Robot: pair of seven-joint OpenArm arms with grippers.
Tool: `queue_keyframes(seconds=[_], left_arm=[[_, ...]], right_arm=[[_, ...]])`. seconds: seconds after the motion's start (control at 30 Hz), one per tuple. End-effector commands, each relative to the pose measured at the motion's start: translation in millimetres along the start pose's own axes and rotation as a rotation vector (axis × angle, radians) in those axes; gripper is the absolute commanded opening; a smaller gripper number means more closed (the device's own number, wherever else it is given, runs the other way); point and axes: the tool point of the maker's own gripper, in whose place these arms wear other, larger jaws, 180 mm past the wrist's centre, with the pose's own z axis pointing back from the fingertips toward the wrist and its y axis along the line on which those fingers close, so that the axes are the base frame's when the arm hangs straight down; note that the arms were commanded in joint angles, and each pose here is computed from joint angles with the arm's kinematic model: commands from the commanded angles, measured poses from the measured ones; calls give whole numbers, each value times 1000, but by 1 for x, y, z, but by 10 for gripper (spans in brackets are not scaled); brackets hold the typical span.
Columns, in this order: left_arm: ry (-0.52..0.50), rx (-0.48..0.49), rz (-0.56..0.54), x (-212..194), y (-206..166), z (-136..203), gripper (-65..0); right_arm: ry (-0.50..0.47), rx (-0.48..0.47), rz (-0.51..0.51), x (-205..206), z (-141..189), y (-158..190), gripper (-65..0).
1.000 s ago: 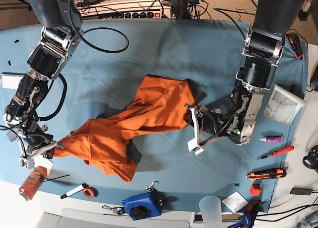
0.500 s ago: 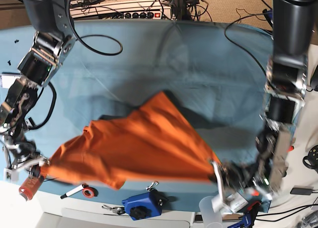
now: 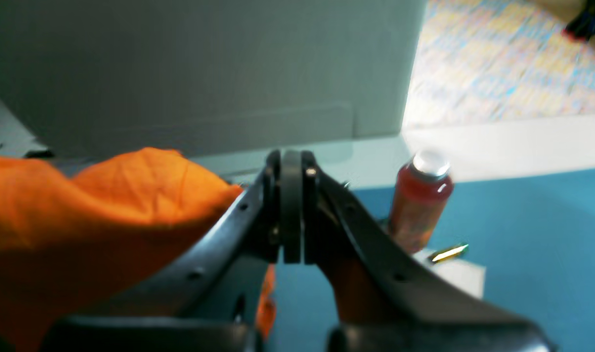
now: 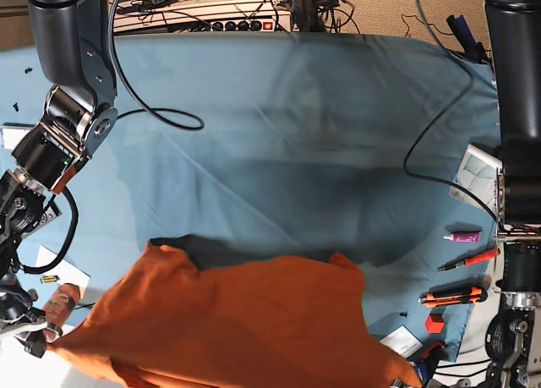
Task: Layout the t-shirt on the table in an organized manner, then fold the t-shirt properly
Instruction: 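Lift the shirt with both grippers and lay it down stretched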
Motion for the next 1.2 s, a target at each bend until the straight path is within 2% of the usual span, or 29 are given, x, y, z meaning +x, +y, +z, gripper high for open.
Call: queue_keyframes(seconds=[0.0,0.13,0.23,0.37,0.5,0.63,0.77,0.83,0.93,1.03,1.17], left_arm=[[-29,23,-1,15,8,15,-650],[35,-19,30,-13,3,5,-650],[103,-48,72,-51,4,-4,-650],[192,-91,133,-106,1,-14,-650],[285,-102,154,-163,-6,-20,-650],[358,-143,156,-212,-29,-26,-650],[413,-218,143,-258,-70,-34,-650],[431,-247,135,-278,-92,-35,-650],[425,-242,147,-299,-116,-36,-650],[384,-222,192,-305,-130,-34,-650],[324,-224,246,-304,-142,-31,-650]], right_arm=[[-93,-4,-7,35,8,-6,-650],[-43,44,-44,33,17,-10,-650],[80,76,-43,16,25,-14,-650],[147,97,-22,-1,36,-22,-650],[249,105,-23,-36,44,-29,-650],[337,132,16,-75,56,-23,-650],[421,115,81,-117,77,-22,-650],[465,106,96,-140,90,-24,-650],[499,77,61,-169,107,-36,-650],[489,39,-12,-192,125,-49,-650],[448,41,-71,-215,143,-53,-650]])
